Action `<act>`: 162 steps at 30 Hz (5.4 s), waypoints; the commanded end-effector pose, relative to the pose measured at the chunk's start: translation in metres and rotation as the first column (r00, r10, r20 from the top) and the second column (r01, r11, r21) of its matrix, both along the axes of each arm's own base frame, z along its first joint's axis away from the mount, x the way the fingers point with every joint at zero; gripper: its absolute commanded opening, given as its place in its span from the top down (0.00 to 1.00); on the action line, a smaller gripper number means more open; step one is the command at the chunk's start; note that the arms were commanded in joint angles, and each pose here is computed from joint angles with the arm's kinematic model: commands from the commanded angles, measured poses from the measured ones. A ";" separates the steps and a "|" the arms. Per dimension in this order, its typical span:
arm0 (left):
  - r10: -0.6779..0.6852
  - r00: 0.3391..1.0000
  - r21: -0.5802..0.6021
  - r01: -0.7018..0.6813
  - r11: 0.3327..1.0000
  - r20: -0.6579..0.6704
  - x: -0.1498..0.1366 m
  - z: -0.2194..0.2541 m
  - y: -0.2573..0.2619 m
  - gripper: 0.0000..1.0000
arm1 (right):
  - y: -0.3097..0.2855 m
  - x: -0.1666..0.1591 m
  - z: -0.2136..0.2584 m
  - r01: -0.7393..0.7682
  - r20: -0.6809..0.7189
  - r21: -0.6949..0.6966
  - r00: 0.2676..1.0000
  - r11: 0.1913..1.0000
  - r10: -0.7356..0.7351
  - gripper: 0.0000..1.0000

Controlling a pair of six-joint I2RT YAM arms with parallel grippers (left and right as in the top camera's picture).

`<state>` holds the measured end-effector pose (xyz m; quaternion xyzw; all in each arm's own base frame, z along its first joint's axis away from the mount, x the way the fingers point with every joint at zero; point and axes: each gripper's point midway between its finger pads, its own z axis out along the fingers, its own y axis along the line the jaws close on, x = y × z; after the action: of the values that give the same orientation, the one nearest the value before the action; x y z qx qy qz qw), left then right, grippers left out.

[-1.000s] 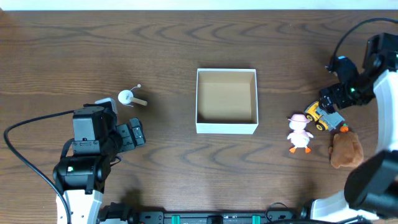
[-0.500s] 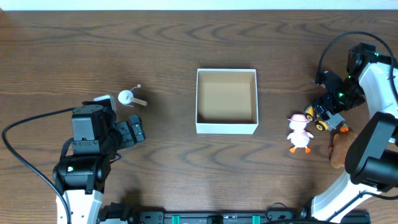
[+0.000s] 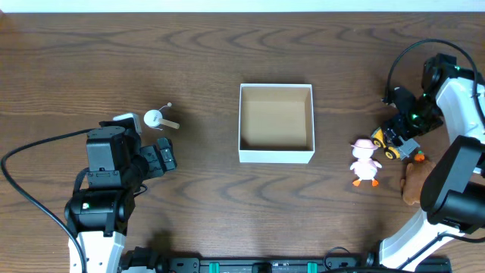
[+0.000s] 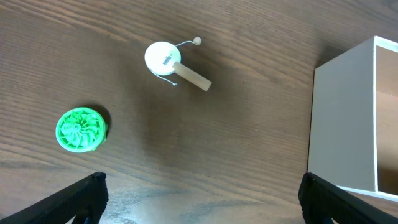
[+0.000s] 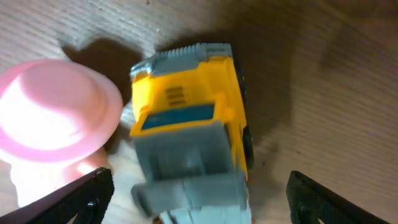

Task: Pack container
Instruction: 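Reach the right gripper down and grasp the yellow toy truck, then carry the truck with the right gripper and release it in the box, then move the right gripper back and grasp the pink-hatted duck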

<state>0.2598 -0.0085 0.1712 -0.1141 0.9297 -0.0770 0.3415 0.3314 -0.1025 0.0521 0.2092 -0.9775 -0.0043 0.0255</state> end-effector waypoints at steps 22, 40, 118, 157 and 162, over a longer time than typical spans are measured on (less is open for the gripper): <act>0.009 1.000 -0.013 -0.009 1.000 0.029 0.003 0.010 0.000 0.02 | 0.000 -0.004 -0.023 0.004 0.006 -0.004 1.000 1.000 -0.004 0.48; 0.009 1.000 -0.013 -0.009 1.000 0.029 0.003 0.010 0.000 0.02 | 0.029 0.045 0.031 0.216 0.173 0.036 0.960 0.976 -0.219 0.82; 0.009 1.000 -0.014 -0.010 1.000 -0.024 0.006 -0.002 0.000 0.02 | 0.268 0.061 0.039 0.498 0.320 0.092 0.806 0.862 -0.499 0.25; 0.009 0.997 -0.014 -0.010 1.000 -0.076 0.009 -0.015 0.000 0.02 | 0.091 -0.047 -0.023 0.718 0.123 -0.144 0.695 0.681 -0.708 0.01; 0.009 0.997 -0.014 -0.010 1.000 -0.078 0.009 -0.016 0.000 0.02 | 0.085 -0.053 -0.039 0.732 0.130 -0.140 0.681 0.667 -0.720 0.01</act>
<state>0.2647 -0.0085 0.1482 -0.1179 0.9448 -0.0724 0.2971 0.2835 -0.0122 0.0178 -0.1950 -0.9775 0.0797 0.0073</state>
